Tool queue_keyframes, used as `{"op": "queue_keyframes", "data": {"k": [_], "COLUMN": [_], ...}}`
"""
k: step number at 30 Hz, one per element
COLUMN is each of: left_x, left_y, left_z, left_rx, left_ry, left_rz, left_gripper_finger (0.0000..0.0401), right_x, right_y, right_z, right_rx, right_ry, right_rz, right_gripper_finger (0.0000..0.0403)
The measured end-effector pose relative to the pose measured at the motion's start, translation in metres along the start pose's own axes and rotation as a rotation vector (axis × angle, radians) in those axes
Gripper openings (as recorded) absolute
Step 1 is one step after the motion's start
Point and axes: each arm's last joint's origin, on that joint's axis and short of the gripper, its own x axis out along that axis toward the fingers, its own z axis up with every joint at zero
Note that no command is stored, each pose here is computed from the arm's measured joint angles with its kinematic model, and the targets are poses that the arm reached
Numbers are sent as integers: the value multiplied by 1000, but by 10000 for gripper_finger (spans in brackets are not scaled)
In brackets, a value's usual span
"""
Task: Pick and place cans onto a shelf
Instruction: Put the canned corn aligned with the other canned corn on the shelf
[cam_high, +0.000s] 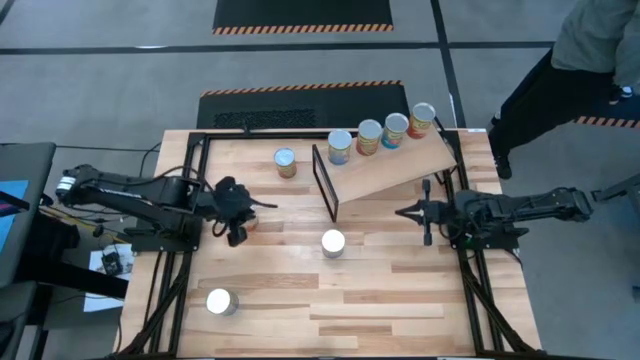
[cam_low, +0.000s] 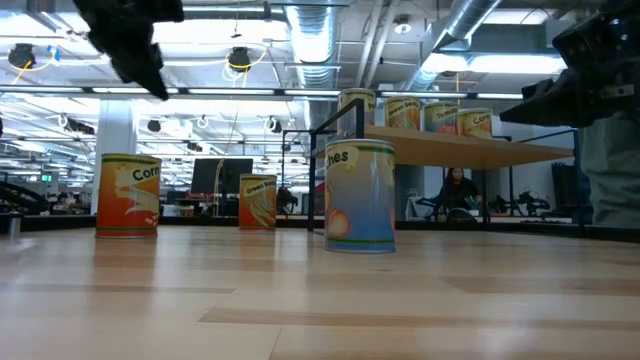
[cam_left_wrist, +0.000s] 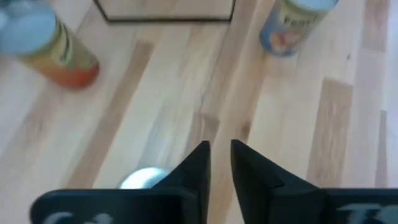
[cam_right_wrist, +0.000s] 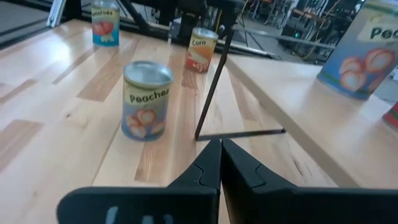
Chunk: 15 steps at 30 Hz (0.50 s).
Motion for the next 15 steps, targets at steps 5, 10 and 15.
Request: {"op": "queue_keyframes", "data": {"k": [5,10,15], "left_x": [10,31,52], "left_y": [-4,-9,-15], "left_z": [-7,-11,-13], "left_rx": [11,49,82], "left_ry": [78,203,296], "left_rz": [116,195,240], "left_gripper_finger": [94,120,133], "right_x": [0,0,-1], "right_y": [1,2,2], "right_z": [-4,-7,-10], "right_rx": [-7,-12,-17], "right_ry": [41,76,103], "right_rz": [9,17,22], "right_gripper_finger": [29,29,27]}}
